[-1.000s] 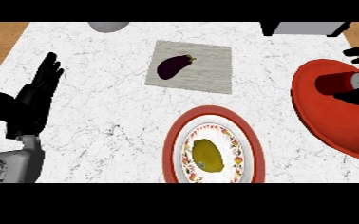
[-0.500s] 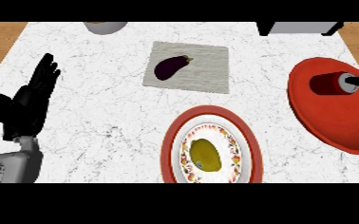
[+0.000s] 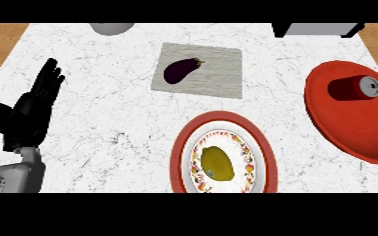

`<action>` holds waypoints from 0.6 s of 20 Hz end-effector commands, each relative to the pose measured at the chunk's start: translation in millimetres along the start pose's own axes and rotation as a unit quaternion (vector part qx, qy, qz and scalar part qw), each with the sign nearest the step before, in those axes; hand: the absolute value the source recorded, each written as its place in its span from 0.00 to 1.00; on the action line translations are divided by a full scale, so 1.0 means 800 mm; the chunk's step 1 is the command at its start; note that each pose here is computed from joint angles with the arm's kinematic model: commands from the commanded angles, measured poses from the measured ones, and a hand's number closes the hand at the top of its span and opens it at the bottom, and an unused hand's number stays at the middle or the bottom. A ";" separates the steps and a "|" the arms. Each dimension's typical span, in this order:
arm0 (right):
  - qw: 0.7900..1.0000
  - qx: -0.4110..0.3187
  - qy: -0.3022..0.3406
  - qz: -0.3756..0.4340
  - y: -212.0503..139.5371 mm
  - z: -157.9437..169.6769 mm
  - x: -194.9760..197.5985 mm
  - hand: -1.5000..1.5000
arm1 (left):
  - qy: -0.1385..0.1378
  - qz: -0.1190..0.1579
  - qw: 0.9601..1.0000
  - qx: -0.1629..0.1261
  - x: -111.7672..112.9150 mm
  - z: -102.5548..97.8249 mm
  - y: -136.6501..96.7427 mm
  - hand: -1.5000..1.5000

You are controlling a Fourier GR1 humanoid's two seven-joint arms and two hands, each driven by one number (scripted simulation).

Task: Pick the can from the plate and place it in the bowl

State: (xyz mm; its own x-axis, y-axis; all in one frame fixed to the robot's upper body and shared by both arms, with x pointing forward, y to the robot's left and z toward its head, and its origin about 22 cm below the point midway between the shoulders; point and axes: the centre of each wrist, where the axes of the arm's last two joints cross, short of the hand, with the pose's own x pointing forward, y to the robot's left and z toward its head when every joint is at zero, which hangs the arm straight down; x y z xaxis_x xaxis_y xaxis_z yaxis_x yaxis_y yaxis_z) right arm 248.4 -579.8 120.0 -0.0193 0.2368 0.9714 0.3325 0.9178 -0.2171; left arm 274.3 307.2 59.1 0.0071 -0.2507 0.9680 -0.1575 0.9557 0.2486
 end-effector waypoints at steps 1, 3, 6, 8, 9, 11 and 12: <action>0.999 -0.004 -0.001 -0.033 -0.059 0.052 -0.019 0.00 | 0.005 0.010 1.000 -0.008 0.001 0.000 -0.011 0.50; 0.999 0.002 -0.001 -0.038 -0.080 0.069 -0.016 0.00 | -0.001 0.004 1.000 -0.003 -0.007 -0.002 0.000 0.50; 0.996 0.037 0.000 -0.075 -0.093 0.087 -0.022 0.00 | -0.004 -0.001 1.000 0.012 -0.006 -0.002 0.006 0.50; 0.997 0.034 -0.016 -0.071 -0.090 0.085 -0.024 0.00 | -0.007 0.000 1.000 -0.002 0.008 -0.010 0.003 0.50; 0.996 0.041 -0.013 -0.082 -0.108 0.095 -0.012 0.00 | -0.003 0.004 1.000 0.003 -0.008 0.000 0.003 0.50; 0.995 0.041 -0.028 -0.089 -0.109 0.094 -0.008 0.00 | -0.009 0.000 1.000 0.002 0.010 -0.006 -0.007 0.50; 0.994 0.034 -0.035 -0.099 -0.111 0.107 -0.020 0.00 | 0.005 -0.001 1.000 -0.003 -0.030 0.021 0.007 0.50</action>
